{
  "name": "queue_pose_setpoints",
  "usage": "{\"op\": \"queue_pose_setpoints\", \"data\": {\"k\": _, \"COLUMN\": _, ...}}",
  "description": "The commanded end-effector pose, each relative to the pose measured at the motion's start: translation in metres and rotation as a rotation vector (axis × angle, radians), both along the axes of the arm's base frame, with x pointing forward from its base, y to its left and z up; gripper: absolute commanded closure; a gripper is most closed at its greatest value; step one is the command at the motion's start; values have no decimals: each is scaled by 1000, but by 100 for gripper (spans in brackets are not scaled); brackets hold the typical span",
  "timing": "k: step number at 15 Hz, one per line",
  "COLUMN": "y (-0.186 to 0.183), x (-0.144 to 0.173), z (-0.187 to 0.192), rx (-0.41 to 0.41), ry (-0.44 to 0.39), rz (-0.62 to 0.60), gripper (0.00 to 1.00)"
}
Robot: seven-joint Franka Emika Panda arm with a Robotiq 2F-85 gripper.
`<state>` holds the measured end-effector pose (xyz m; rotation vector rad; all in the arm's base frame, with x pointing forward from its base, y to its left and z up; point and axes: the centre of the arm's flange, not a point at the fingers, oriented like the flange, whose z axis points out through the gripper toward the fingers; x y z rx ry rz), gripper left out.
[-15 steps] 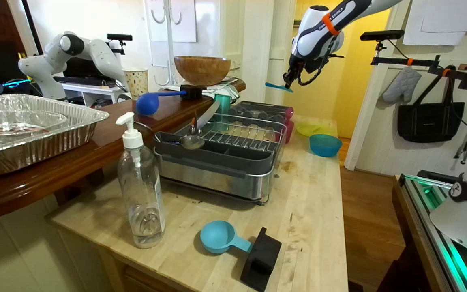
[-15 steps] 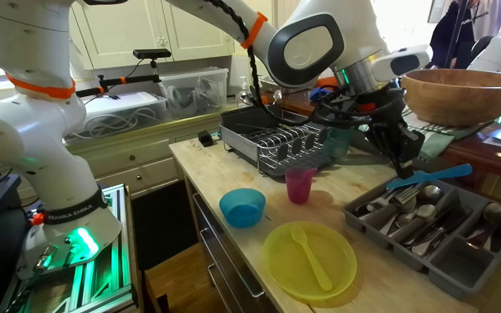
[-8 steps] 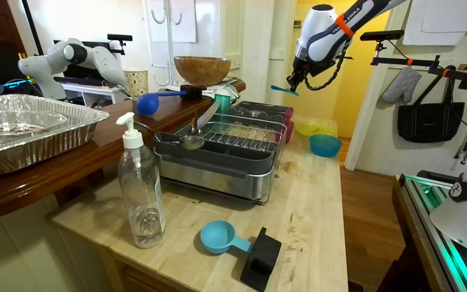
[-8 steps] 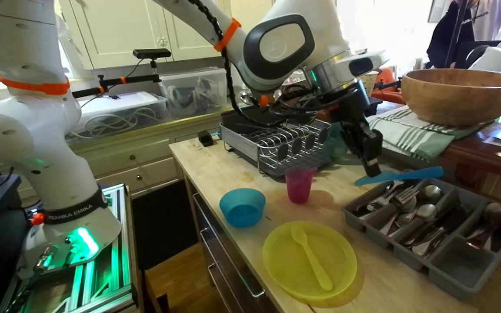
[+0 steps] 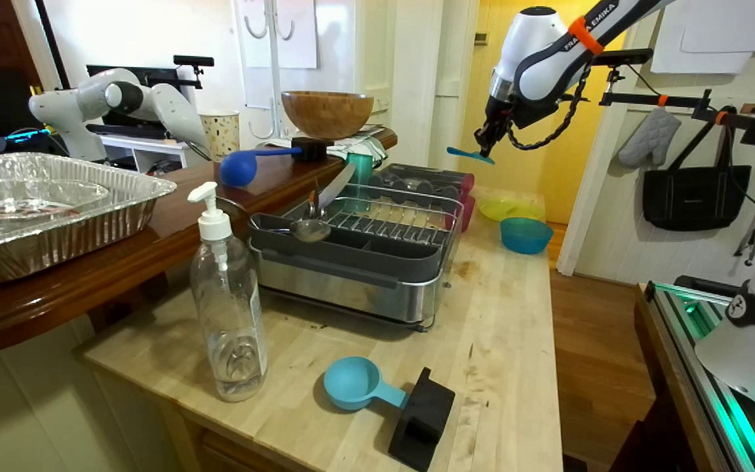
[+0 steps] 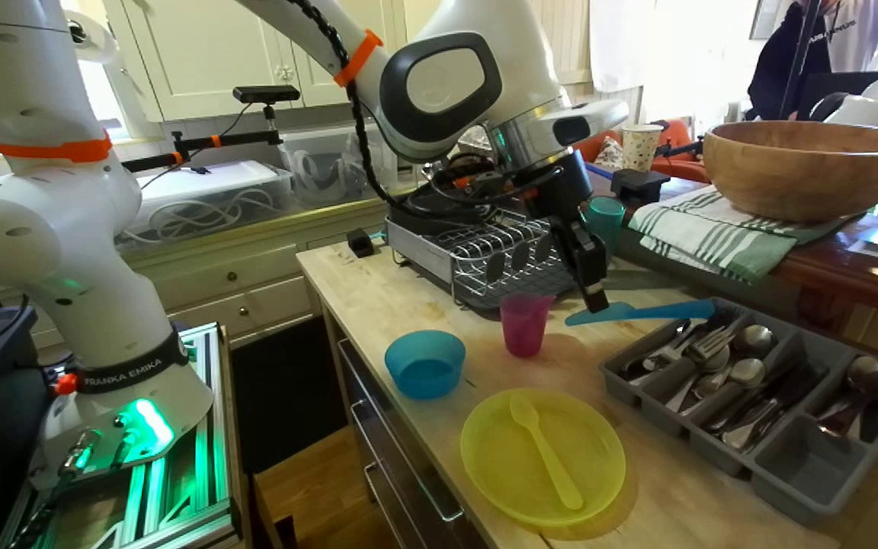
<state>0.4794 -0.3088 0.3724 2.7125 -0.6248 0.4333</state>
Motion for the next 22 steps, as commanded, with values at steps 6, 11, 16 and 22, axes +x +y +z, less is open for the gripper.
{"op": "queue_pose_setpoints", "data": {"k": 6, "y": 29, "x": -15, "z": -8, "rx": 54, "ry": 5, "rz": -27, "gripper": 97}}
{"op": "queue_pose_setpoints", "data": {"k": 11, "y": 31, "x": -17, "z": -6, "rx": 57, "ry": 2, "rz": -30, "gripper": 99}}
{"op": "queue_pose_setpoints", "data": {"k": 16, "y": 63, "x": -24, "z": -17, "rx": 42, "ry": 40, "rz": -2, "gripper": 99}}
{"op": "queue_pose_setpoints", "data": {"k": 22, "y": 80, "x": -53, "z": -31, "rx": 54, "ry": 47, "rz": -62, "gripper": 99}}
